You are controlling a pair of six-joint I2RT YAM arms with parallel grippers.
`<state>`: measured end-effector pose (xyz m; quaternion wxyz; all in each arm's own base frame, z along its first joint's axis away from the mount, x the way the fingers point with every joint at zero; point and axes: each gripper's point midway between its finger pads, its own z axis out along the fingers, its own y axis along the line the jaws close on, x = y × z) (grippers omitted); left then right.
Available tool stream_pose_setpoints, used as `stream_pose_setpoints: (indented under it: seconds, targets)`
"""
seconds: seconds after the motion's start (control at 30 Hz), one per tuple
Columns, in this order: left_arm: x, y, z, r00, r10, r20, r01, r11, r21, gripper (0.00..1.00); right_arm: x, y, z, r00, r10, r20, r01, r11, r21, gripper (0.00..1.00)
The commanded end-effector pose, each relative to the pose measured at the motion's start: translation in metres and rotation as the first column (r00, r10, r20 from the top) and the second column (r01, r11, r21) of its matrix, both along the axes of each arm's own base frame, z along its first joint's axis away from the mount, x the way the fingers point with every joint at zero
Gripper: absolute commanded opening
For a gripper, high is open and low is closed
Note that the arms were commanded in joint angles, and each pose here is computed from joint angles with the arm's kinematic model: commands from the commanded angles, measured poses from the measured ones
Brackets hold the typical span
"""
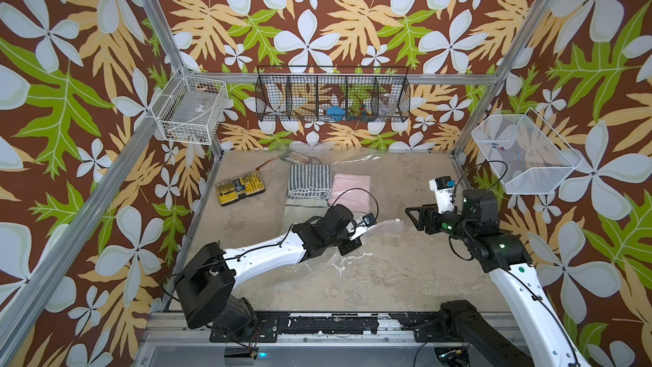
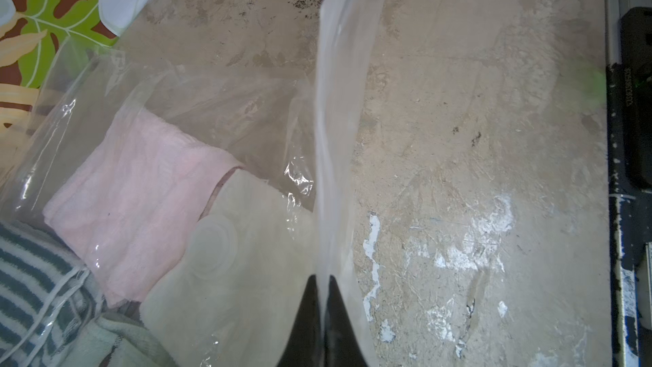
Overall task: Place the folded towel into the vacuum bag
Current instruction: Close the vacuum bag at the center of the board.
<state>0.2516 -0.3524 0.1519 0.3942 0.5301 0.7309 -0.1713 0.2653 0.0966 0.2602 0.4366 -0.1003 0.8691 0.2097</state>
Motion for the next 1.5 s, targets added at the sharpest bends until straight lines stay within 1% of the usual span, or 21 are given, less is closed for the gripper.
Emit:
stream_pose_setpoints:
  seconds: [0.0, 0.03, 0.1, 0.23, 0.3, 0.37, 0.43, 0.5, 0.63, 0.73, 0.83, 0.93, 1.03, 1.1, 1.17, 1.3, 1.4, 1.47]
  targets:
    - [-0.004, 0.0, 0.007, 0.998, -0.018, -0.062, 0.016, 0.999, -0.043, 0.0, 0.001, 0.001, 0.008, 0.994, 0.06, 0.091, -0.052, 0.996, -0.079, 0.68]
    - [-0.003, -0.001, 0.01, 0.997, -0.019, -0.071, 0.015, 0.998, -0.055, 0.0, 0.002, 0.0, 0.009, 0.992, 0.06, 0.108, -0.051, 0.995, -0.09, 0.68]
    - [-0.003, -0.003, 0.014, 0.996, -0.023, -0.084, 0.017, 0.997, -0.071, 0.0, 0.0, 0.002, 0.011, 0.985, 0.103, 0.138, -0.085, 0.988, -0.131, 0.68]
    - [0.003, 0.0, 0.013, 0.992, 0.014, -0.124, -0.025, 0.996, -0.089, 0.0, -0.005, 0.005, -0.009, 0.97, 0.189, 0.15, -0.141, 0.95, -0.279, 0.66]
    - [0.008, 0.003, 0.01, 0.989, 0.055, -0.14, -0.068, 0.994, -0.089, 0.0, 0.0, -0.006, -0.016, 0.974, 0.15, 0.169, -0.088, 0.94, -0.329, 0.65]
    - [0.006, 0.003, 0.009, 0.985, 0.064, -0.158, -0.082, 0.991, -0.11, 0.0, 0.002, -0.005, -0.018, 0.968, 0.154, 0.196, -0.081, 0.939, -0.334, 0.65]
    - [0.003, 0.003, 0.012, 0.985, 0.052, -0.164, -0.077, 0.986, -0.148, 0.0, 0.003, 0.001, -0.018, 0.96, 0.184, 0.212, -0.11, 0.941, -0.319, 0.65]
    - [-0.002, 0.002, 0.014, 0.985, 0.03, -0.169, -0.058, 0.985, -0.165, 0.0, 0.003, 0.006, -0.021, 0.954, 0.222, 0.204, -0.147, 0.933, -0.33, 0.64]
    - [-0.001, 0.004, 0.013, 0.984, 0.022, -0.179, -0.052, 0.985, -0.163, 0.0, 0.001, 0.005, -0.028, 0.945, 0.268, 0.187, -0.175, 0.897, -0.405, 0.64]
    - [-0.002, 0.006, 0.013, 0.983, 0.014, -0.184, -0.045, 0.985, -0.166, 0.0, -0.008, 0.015, -0.031, 0.92, 0.344, 0.185, -0.241, 0.873, -0.425, 0.64]
    - [-0.005, 0.007, 0.017, 0.984, -0.011, -0.177, -0.022, 0.983, -0.181, 0.0, -0.017, 0.025, -0.037, 0.887, 0.422, 0.187, -0.301, 0.836, -0.458, 0.65]
    - [-0.007, 0.007, 0.021, 0.986, -0.025, -0.164, -0.007, 0.981, -0.195, 0.0, -0.021, 0.027, -0.038, 0.866, 0.464, 0.188, -0.325, 0.806, -0.494, 0.64]
    - [-0.006, 0.008, 0.019, 0.987, -0.022, -0.157, -0.007, 0.984, -0.179, 0.0, -0.022, 0.028, -0.034, 0.852, 0.491, 0.181, -0.343, 0.786, -0.514, 0.59]
    - [-0.002, 0.011, 0.015, 0.989, -0.001, -0.15, -0.022, 0.988, -0.154, 0.0, -0.021, 0.027, -0.034, 0.853, 0.492, 0.174, -0.342, 0.779, -0.526, 0.53]
    - [0.001, 0.015, 0.015, 0.99, 0.021, -0.137, -0.04, 0.99, -0.135, 0.0, -0.023, 0.026, -0.035, 0.853, 0.493, 0.17, -0.339, 0.772, -0.538, 0.51]
    - [0.01, 0.022, 0.015, 0.992, 0.075, -0.105, -0.086, 0.991, -0.102, 0.0, -0.03, 0.023, -0.041, 0.849, 0.505, 0.155, -0.341, 0.748, -0.569, 0.5]
    - [0.011, 0.023, 0.015, 0.992, 0.08, -0.1, -0.09, 0.991, -0.098, 0.0, -0.033, 0.022, -0.04, 0.843, 0.512, 0.164, -0.335, 0.739, -0.585, 0.51]
    - [0.009, 0.021, 0.018, 0.992, 0.067, -0.109, -0.079, 0.991, -0.111, 0.0, -0.035, 0.027, -0.04, 0.83, 0.536, 0.158, -0.364, 0.733, -0.575, 0.51]
